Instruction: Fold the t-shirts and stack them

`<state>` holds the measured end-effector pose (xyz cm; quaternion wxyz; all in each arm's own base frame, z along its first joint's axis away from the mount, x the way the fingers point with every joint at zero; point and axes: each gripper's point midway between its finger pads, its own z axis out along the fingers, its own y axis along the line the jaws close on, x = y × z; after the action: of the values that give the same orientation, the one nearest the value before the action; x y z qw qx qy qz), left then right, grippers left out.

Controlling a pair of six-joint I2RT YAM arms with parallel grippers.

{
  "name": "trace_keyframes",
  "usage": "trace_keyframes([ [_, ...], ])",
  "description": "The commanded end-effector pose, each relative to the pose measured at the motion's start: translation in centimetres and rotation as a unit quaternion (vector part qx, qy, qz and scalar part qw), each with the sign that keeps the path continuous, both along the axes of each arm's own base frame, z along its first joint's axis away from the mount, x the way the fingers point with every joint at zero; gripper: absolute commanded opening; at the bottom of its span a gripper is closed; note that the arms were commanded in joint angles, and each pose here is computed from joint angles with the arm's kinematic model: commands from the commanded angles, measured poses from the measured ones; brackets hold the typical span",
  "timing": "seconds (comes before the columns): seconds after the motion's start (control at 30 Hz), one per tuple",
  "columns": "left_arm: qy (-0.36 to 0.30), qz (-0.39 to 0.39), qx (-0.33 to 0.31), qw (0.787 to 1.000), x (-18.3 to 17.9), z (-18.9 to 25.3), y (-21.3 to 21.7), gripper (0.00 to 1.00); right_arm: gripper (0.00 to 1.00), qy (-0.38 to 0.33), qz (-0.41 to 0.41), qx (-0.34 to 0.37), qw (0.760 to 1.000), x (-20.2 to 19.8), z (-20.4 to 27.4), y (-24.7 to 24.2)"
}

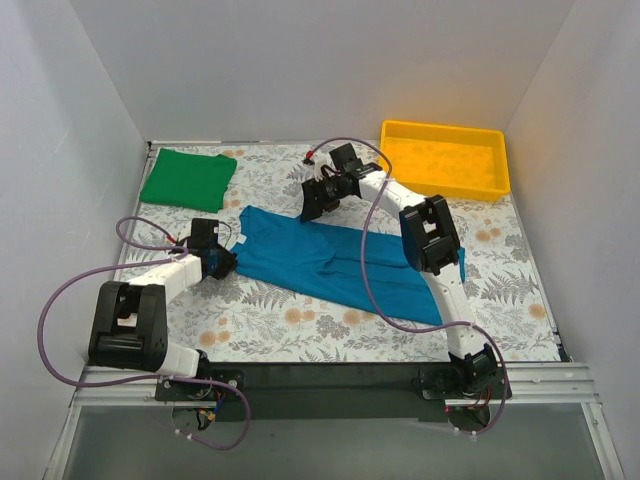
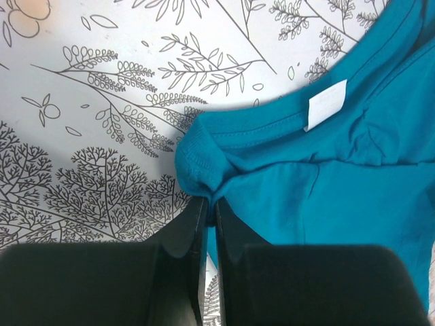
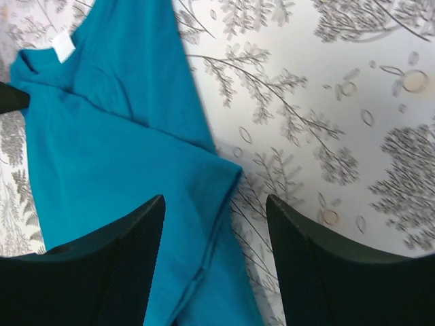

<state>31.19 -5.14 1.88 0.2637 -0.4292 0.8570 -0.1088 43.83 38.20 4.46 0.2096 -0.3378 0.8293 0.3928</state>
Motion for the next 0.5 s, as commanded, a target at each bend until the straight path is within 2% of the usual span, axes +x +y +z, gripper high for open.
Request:
trace_keyframes([
  [0.0, -0.003, -0.013, -0.001, 1.0, -0.6, 0.4, -0.1, 0.01, 0.68, 0.008, 0.004, -0.012, 1.0, -1.4, -0.3, 0.9],
  [0.13, -0.009, -0.015, 0.0, 1.0, -0.3, 0.7, 0.0, 0.01, 0.58, 0.018, 0.015, -0.023, 0.999, -3.1, -1.2, 1.4],
  [0.3, -0.008, -0.014, -0.003, 1.0, 0.2, 0.8, 0.2, 0.01, 0.33, -0.008, -0.02, -0.059, 0.998, -1.5, -1.6, 0.5],
  [0.33, -0.01, -0.014, -0.005, 1.0, 0.3, 0.9, 0.1, 0.01, 0.28, -0.017, -0.026, -0.059, 0.998, -0.8, -1.1, 0.5],
  [0.37, -0.011, -0.013, -0.004, 1.0, 0.4, 0.9, 0.2, 0.01, 0.17, -0.022, -0.035, -0.066, 0.997, -0.2, -1.2, 0.1],
  [0.47, -0.018, -0.014, -0.003, 1.0, 1.3, 1.3, 0.4, 0.01, 0.01, -0.026, -0.056, -0.057, 0.996, 1.5, -0.4, -0.7],
])
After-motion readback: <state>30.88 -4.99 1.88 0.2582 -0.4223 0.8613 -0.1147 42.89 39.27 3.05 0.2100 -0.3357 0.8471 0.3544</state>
